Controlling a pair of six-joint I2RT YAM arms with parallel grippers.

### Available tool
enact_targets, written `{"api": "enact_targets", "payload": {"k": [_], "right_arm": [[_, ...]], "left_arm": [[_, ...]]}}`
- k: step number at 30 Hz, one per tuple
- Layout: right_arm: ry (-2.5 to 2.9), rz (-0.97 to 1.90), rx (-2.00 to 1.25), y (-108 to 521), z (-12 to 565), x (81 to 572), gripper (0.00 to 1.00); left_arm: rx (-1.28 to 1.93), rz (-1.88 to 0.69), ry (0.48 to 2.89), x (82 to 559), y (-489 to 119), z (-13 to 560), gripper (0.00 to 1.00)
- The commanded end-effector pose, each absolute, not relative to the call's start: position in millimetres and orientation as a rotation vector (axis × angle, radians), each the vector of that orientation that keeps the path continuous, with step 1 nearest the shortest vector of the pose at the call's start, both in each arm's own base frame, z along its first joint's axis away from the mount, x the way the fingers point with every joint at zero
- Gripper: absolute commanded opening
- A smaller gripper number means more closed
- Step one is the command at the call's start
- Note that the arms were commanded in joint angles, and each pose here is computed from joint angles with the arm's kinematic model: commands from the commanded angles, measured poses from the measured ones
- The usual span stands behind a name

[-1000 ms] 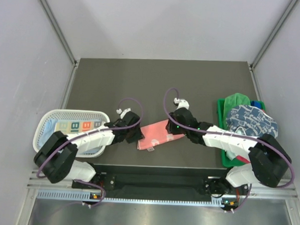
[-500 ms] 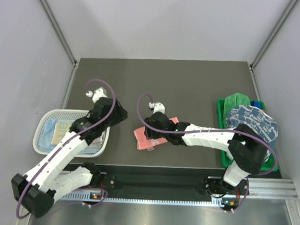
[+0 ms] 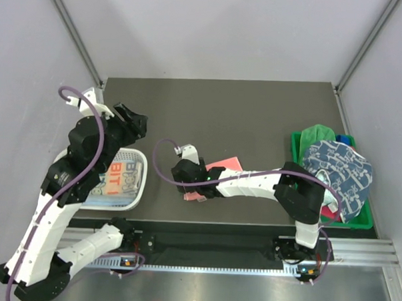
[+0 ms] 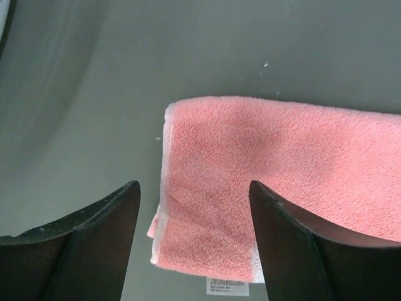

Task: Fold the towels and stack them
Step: Neatly place the folded towel into the bin

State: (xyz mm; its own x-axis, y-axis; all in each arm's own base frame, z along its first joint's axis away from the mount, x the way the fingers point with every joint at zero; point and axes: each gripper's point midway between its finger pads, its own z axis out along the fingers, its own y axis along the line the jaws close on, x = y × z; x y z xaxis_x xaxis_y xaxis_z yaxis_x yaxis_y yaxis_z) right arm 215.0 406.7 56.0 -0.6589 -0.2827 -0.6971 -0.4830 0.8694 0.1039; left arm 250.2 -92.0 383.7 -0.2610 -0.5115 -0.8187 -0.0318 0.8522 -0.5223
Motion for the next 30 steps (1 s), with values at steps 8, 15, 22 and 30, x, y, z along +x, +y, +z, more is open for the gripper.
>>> {"api": "enact_targets", "payload": {"k": [8,15,22,30], "right_arm": [[2.241,0.16,-0.661,426,59,214,0.67],[2.255,0.078,-0.692,421,44,215,0.64],[2.287,0.007,-0.749,413,27,211,0.55],[2.33,-0.006,-0.754,396,18,211,0.4]], "left_arm": [[-0.34,-0.445,1.73,238,-79,421,0.63],[-0.328,-0.449,1.737,240,-82,419,0.63],[-0.32,-0.435,1.733,241,-81,421,0.63],[-0.305,-0.431,1.715,239,-79,430,0.63]]}}
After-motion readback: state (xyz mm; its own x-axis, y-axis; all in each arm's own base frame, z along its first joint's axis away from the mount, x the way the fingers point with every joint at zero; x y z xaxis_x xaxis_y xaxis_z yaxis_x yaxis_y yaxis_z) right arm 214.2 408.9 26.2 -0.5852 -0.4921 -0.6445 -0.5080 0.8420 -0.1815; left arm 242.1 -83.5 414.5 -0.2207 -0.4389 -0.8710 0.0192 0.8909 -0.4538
